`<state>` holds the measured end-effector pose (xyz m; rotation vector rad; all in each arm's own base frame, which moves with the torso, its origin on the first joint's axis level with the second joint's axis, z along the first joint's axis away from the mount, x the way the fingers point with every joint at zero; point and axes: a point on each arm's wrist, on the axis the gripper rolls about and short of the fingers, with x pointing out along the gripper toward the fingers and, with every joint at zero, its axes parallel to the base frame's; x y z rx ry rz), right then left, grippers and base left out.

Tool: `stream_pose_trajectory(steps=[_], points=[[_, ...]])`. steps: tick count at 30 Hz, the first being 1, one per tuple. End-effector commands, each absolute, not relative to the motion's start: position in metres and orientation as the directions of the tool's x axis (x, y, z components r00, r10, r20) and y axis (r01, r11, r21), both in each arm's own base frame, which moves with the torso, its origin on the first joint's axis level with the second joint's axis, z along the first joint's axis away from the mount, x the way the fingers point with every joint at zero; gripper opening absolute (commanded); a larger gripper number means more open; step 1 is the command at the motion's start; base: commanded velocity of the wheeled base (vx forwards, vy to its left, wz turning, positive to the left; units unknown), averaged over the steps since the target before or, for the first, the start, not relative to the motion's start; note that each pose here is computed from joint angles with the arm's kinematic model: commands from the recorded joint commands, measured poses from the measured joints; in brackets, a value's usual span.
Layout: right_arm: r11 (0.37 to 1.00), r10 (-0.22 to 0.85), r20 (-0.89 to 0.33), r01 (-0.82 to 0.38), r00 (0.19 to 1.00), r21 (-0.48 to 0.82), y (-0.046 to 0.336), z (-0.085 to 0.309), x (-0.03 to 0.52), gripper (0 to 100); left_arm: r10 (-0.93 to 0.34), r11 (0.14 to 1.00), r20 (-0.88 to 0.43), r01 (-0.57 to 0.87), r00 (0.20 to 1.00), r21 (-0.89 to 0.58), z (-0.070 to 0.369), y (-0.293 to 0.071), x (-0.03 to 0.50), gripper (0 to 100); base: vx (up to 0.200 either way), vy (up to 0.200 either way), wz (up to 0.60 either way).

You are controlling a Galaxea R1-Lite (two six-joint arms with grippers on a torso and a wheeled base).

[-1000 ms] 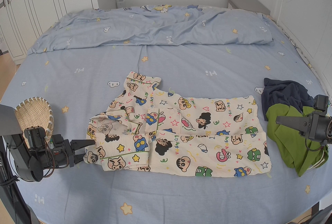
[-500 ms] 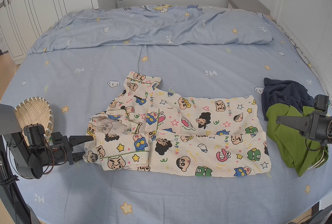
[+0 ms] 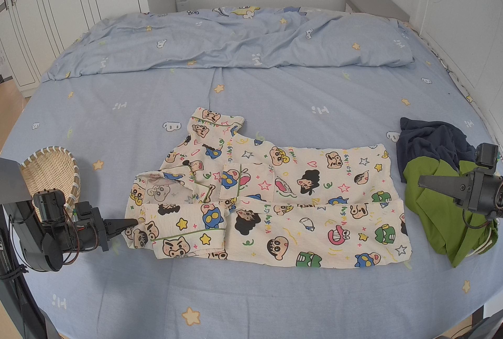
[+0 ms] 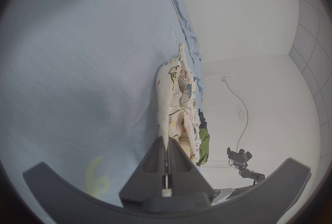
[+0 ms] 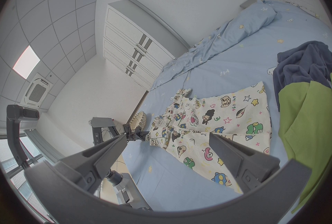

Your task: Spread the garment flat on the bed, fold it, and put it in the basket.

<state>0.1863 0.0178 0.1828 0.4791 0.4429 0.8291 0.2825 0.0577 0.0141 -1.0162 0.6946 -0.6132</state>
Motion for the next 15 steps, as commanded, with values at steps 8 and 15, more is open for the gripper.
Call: stream_pose_trajectory(steps=[8, 15], points=[[0.579, 0.783, -0.23, -0.544, 0.577, 0.606, 0.018, 0.166, 0.184, 100, -0.724, 0.405, -0.215, 0.151, 0.656, -0.902, 0.018, 0.067, 0.284, 0, 0.0, 0.0, 0.0], [0.617, 0.749, -0.326, -0.427, 0.577, 0.661, 0.008, 0.13, 0.185, 100, -0.736, 0.391, -0.204, 0.16, 0.645, -0.906, 0.018, 0.069, 0.283, 0, 0.0, 0.0, 0.0]])
